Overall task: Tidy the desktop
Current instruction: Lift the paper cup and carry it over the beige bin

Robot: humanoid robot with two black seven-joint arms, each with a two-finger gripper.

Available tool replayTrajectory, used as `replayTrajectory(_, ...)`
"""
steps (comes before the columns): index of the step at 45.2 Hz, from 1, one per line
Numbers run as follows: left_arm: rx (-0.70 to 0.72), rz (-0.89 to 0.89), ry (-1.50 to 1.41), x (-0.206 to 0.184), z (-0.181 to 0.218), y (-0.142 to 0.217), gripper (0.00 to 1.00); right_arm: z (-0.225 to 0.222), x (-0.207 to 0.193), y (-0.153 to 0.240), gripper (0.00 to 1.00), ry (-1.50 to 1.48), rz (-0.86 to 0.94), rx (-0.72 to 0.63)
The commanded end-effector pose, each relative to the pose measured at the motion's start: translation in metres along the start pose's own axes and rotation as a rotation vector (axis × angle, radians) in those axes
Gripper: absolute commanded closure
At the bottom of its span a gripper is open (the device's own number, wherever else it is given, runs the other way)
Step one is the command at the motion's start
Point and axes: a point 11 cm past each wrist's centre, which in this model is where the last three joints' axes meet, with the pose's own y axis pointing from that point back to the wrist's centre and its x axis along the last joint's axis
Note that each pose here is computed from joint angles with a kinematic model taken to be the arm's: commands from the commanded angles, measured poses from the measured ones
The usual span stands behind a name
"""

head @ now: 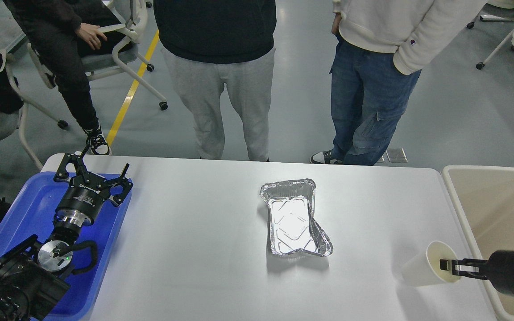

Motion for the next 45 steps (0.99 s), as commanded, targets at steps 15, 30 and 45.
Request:
replayTrajectory(15,0.000,-0.001,0.000,0.000,0.000,0.000,0.00,-0.035,0.088,0.081,1.00,0.049,0.068,0.042)
replayTrajectory(30,0.000,0.000,-0.001,0.000,0.000,0.000,0.00,-0.054,0.126,0.122,1.00,0.097,0.100,0.052)
replayTrajectory(45,0.001,0.000,0.000,0.000,0.000,0.000,0.00,-0.070,0.149,0.149,1.00,0.139,0.136,0.064)
